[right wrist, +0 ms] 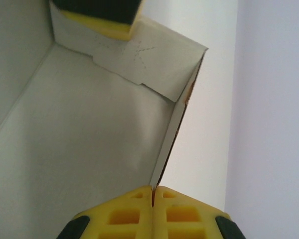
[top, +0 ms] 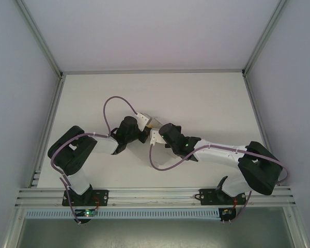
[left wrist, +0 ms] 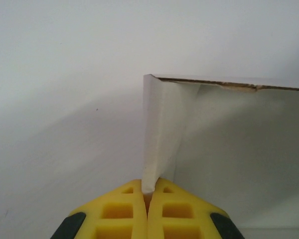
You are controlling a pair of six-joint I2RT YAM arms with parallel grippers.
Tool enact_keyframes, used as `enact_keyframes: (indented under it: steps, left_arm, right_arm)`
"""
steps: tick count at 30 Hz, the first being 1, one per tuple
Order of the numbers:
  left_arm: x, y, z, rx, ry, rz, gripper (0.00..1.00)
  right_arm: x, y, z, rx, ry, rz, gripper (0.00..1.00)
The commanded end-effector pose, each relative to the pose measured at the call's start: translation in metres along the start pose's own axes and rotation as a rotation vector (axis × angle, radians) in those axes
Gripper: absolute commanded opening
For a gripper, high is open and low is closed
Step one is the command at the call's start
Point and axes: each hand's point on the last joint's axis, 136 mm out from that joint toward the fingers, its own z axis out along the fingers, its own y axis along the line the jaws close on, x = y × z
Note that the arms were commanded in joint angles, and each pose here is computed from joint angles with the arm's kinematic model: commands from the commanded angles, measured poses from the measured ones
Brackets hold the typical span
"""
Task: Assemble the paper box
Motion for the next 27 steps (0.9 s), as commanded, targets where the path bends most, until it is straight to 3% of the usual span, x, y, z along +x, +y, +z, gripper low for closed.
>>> enact_keyframes:
  steps: [1,3,7,10,12,16,19,21,23,27]
  left_arm:
    - [0.008,0.039,-0.01,-0.289,-0.007,-0.137,0.0]
    - [0.007,0.054,-0.02,-0.421,-0.015,-0.192,0.0]
    - [0.002,0.06,-0.036,-0.584,-0.092,-0.176,0.0]
    - [0.006,0.07,-0.042,-0.699,-0.08,-0.161,0.0]
    - [0.008,0.064,-0.034,-0.66,-0.072,-0.162,0.0]
    - [0.017,0.039,-0.008,-0.414,-0.053,-0.167,0.0]
    - [0.032,0.036,0.004,-0.286,-0.016,-0.245,0.0]
    - [0.035,0.036,0.004,-0.204,-0.043,-0.303,0.0]
    - [0.03,0.031,-0.002,-0.136,-0.113,-0.323,0.07]
    - [0.023,0.021,-0.007,-0.057,-0.16,-0.274,0.13]
  right_arm:
    - [-0.038,-0.018,-0.017,0.018,-0.142,0.048,0.0]
    - [-0.038,-0.019,-0.017,0.023,-0.132,0.063,0.0]
    - [-0.037,-0.018,-0.012,0.026,-0.111,0.091,0.0]
    - [-0.039,-0.016,-0.012,0.024,-0.121,0.106,0.0]
    - [-0.041,-0.015,-0.013,0.019,-0.134,0.114,0.0]
    - [-0.044,-0.01,-0.014,-0.003,-0.157,0.127,0.0]
    - [-0.041,0.003,-0.012,-0.047,-0.161,0.118,0.0]
    - [-0.038,0.013,-0.011,-0.081,-0.163,0.108,0.0]
    - [-0.036,0.019,-0.01,-0.095,-0.164,0.096,0.0]
    - [-0.037,0.02,-0.009,-0.1,-0.164,0.088,0.0]
